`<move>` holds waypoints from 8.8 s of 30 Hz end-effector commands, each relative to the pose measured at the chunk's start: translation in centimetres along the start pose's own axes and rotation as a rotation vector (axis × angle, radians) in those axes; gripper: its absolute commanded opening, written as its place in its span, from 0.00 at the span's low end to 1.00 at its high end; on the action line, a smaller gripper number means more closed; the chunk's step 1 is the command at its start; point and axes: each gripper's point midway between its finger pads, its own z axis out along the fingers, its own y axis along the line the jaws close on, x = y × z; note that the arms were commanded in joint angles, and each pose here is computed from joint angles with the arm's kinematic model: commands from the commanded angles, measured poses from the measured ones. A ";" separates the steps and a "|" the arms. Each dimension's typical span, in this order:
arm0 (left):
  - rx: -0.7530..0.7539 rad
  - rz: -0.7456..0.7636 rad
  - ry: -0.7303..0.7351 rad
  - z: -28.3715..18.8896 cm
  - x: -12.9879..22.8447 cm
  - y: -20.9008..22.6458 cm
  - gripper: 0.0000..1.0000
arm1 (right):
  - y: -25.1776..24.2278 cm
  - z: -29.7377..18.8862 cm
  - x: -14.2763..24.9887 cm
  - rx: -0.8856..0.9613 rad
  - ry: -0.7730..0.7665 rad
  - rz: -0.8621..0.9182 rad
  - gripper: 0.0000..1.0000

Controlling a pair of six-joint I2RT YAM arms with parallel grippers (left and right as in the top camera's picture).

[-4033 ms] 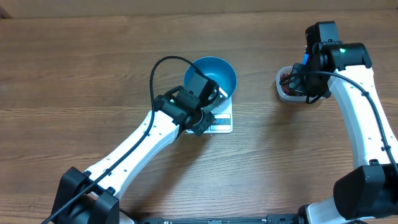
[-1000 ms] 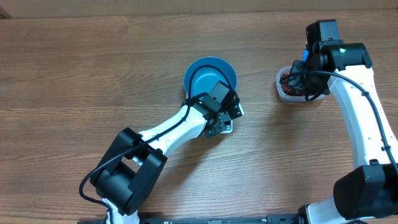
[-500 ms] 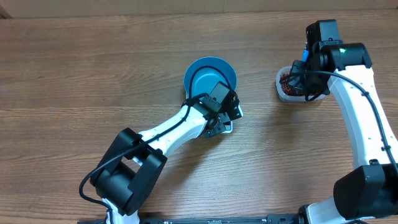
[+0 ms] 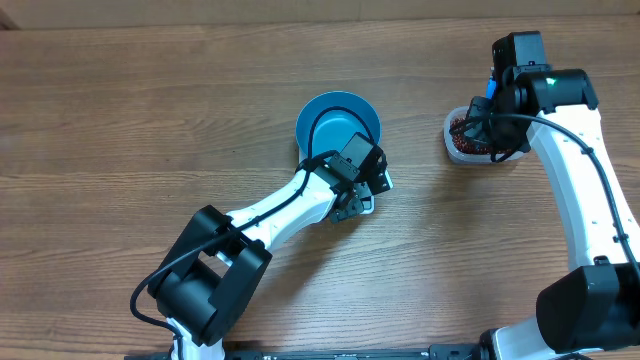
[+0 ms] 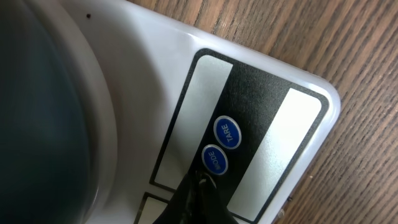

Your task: Scoop item into bowl and weigh 150g on scale

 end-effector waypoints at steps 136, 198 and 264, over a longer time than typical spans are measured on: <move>-0.372 -1.556 0.010 -7.5 29.8 28.5 1.00 | -0.1 0.6 -3.5 0.028 -0.129 0.030 0.04; -0.371 -1.556 0.010 -7.5 29.8 28.5 0.99 | 0.9 0.8 -2.7 -0.048 -0.080 -0.116 0.04; -0.372 -1.556 0.010 -7.5 29.7 28.5 1.00 | -9.3 4.2 3.2 0.476 0.316 -0.411 0.04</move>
